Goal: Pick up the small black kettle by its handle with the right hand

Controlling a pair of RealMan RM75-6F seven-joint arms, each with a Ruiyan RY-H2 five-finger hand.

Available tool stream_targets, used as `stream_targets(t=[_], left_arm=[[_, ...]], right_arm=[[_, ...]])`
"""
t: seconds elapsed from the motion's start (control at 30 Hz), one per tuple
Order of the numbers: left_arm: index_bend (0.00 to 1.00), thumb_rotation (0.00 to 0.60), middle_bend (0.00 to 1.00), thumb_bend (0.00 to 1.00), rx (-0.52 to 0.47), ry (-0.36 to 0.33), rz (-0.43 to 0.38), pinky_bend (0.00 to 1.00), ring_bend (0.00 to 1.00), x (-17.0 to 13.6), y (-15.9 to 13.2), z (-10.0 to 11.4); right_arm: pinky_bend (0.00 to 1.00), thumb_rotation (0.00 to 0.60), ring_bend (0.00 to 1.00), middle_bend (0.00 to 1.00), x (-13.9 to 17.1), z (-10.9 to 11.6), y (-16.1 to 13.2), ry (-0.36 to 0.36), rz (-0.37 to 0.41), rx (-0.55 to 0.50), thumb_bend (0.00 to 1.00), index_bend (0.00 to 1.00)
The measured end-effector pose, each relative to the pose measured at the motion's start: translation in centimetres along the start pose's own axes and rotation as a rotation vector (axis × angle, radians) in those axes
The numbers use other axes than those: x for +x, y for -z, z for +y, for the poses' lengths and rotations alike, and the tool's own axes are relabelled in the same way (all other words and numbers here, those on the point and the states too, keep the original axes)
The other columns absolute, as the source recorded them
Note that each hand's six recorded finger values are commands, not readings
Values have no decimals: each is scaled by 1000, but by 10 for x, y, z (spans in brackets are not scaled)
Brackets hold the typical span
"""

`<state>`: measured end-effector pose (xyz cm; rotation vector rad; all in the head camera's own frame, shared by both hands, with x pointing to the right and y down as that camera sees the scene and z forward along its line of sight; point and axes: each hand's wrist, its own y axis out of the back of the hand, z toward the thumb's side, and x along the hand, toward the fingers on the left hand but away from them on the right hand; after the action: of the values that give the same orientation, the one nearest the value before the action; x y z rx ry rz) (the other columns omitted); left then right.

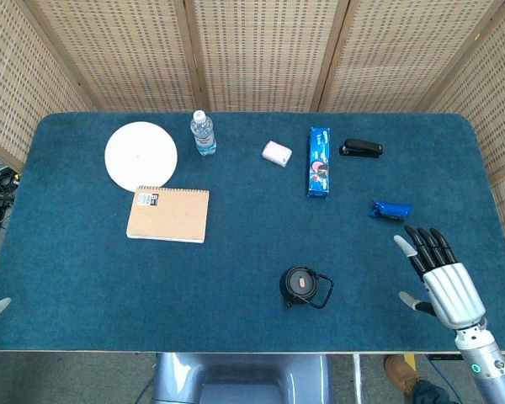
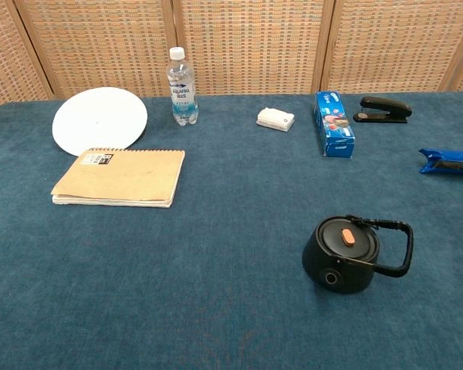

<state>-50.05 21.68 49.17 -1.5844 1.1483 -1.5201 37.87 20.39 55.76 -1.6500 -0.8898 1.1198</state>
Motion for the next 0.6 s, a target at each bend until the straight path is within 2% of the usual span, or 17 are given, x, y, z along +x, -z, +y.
stream_targets(t=[0.2, 0.3, 0.43, 0.53, 0.6], left_arm=[[0, 600, 0, 0, -2, -1, 4, 0, 0, -1, 1, 0], [0, 600, 0, 0, -2, 1, 5, 0, 0, -1, 2, 0], [0, 600, 0, 0, 3, 9, 7, 0, 0, 2, 1, -3], [0, 600, 0, 0, 11, 17, 10, 0, 0, 4, 1, -5], [0, 600, 0, 0, 13, 21, 15, 0, 0, 5, 2, -6]], right_arm=[[0, 600, 0, 0, 1, -2, -5, -11, 23, -7, 0, 0], [0, 600, 0, 0, -1, -3, -14, -21, 73, -19, 0, 0], [0, 600, 58, 60, -14, -3, -41, -54, 236, -8, 0, 51], [0, 600, 204, 168, -30, -5, -64, -105, 367, 12, 0, 146], [0, 600, 304, 257, -39, -8, -77, -144, 427, 26, 0, 225]])
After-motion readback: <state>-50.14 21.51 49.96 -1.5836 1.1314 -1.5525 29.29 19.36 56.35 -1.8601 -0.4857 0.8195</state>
